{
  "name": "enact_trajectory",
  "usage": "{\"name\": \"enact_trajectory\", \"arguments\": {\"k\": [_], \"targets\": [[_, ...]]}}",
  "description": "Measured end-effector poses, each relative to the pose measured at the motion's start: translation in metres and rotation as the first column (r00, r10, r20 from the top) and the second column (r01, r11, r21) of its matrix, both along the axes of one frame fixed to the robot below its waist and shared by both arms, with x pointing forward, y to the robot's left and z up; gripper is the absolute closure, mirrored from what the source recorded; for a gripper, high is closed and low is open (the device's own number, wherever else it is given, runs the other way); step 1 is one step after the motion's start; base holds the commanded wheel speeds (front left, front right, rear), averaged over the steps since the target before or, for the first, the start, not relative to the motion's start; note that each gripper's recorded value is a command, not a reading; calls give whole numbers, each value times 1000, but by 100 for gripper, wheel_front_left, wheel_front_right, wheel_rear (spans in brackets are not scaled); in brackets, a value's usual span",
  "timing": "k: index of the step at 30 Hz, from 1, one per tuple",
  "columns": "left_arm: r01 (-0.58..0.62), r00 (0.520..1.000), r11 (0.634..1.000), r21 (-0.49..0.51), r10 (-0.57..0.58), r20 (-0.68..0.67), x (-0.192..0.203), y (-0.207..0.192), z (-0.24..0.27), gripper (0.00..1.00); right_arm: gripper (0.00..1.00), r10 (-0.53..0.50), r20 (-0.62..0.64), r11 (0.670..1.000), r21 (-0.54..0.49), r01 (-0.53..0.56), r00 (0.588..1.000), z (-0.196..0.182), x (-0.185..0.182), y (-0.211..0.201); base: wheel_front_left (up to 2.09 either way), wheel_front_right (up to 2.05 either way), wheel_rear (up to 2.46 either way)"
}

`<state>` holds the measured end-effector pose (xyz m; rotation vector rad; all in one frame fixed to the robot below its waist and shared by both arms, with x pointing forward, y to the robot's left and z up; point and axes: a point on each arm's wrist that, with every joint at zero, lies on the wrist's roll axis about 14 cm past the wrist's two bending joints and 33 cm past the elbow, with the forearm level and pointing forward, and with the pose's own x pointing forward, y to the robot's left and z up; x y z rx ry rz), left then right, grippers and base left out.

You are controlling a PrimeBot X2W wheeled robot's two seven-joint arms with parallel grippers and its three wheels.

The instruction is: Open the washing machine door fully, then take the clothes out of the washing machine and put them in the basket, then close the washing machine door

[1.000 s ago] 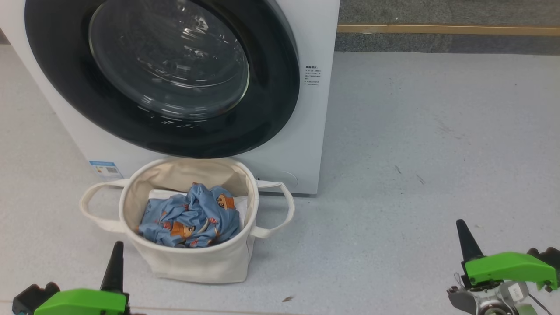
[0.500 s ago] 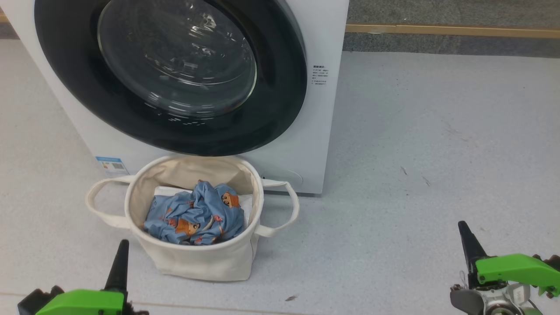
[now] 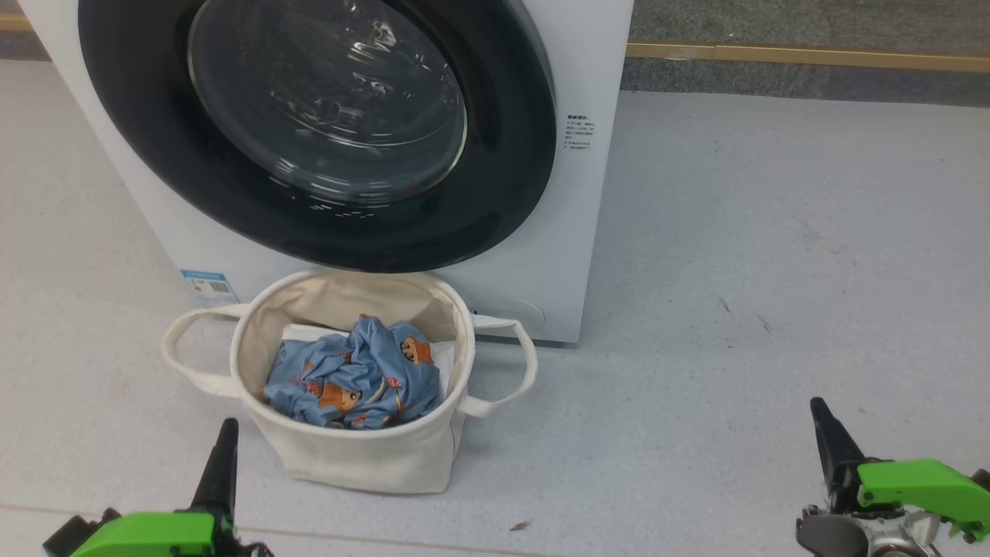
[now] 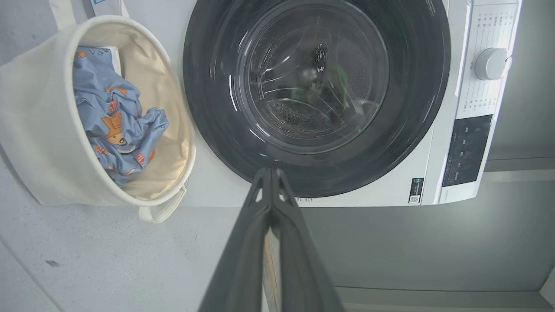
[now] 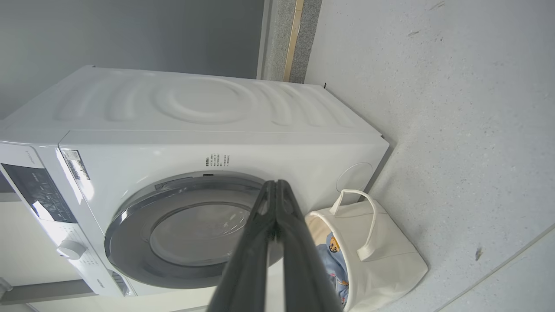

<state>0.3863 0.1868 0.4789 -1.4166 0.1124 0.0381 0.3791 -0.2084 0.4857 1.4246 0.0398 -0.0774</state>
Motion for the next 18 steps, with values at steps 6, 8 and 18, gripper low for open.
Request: {"name": "enact_trajectory", "arguments": {"k": [6,8,18], "targets": [[-11,1000,997,-70,12,14,-1,0,4,100,100,-2,7,998,62,1,1000,1,2,0,0,0,0],[-15,1000,997,-79,16,16,-1,1,5,100,100,-3,8,997,72,3,1000,1,2,0,0,0,0],[-30,999,988,-155,33,16,-6,2,4,100,100,-4,22,990,144,0,1000,4,4,2,0,0,0]]}}
